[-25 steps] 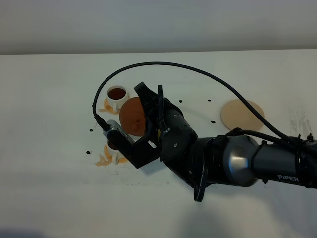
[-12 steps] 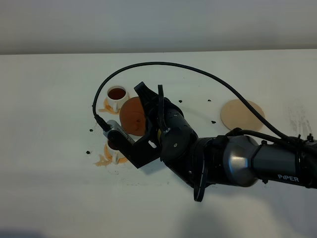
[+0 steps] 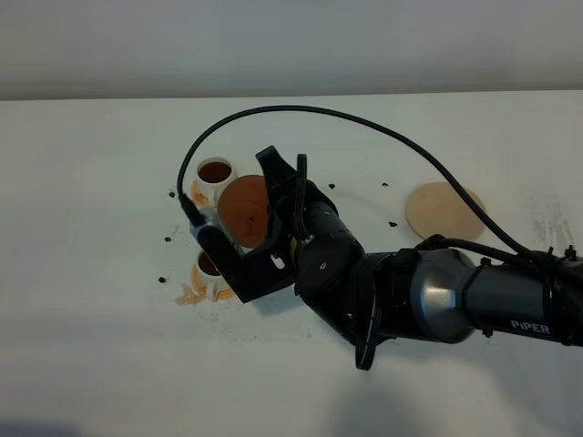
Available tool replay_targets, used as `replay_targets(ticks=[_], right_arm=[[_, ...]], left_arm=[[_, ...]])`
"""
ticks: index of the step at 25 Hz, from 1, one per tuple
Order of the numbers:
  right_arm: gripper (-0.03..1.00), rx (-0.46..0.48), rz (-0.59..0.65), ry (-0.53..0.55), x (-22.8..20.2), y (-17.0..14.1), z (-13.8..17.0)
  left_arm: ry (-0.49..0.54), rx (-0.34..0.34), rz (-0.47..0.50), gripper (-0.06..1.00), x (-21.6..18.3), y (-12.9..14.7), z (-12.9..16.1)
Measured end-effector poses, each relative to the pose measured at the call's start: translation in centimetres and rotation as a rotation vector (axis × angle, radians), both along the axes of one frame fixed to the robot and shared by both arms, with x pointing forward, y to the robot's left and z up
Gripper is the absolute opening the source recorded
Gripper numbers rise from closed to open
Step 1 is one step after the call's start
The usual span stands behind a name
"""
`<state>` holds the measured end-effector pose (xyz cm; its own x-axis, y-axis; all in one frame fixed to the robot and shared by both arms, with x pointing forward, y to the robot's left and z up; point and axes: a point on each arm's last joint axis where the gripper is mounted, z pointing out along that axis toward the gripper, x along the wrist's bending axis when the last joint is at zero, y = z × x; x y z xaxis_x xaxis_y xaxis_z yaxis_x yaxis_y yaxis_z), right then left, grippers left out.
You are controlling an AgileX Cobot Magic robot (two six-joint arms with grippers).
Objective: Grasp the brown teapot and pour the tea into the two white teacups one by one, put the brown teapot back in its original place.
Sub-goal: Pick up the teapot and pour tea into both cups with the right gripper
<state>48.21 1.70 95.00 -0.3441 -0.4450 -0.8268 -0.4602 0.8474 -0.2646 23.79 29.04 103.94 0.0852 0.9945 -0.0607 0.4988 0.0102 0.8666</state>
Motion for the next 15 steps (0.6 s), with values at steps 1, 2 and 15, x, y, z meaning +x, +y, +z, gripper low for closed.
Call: replay_targets(ticks=[1,2,15], right_arm=[[0.09,0.019,-0.018,0.014,0.0,0.0,-0.1],[0.09,0.035,-0.033,0.026,0.0,-0.1,-0.1],[0.09,0.283,-0.262,0.28,-1.0,-0.6,0.6]], left_arm=[[0.0,0.0,0.0,0.51,0.0,0.0,0.0],[0.0,0.0,0.0,0.51,0.0,0.0,0.0],[0.0,0.0,0.0,0.51,0.0,0.0,0.0]])
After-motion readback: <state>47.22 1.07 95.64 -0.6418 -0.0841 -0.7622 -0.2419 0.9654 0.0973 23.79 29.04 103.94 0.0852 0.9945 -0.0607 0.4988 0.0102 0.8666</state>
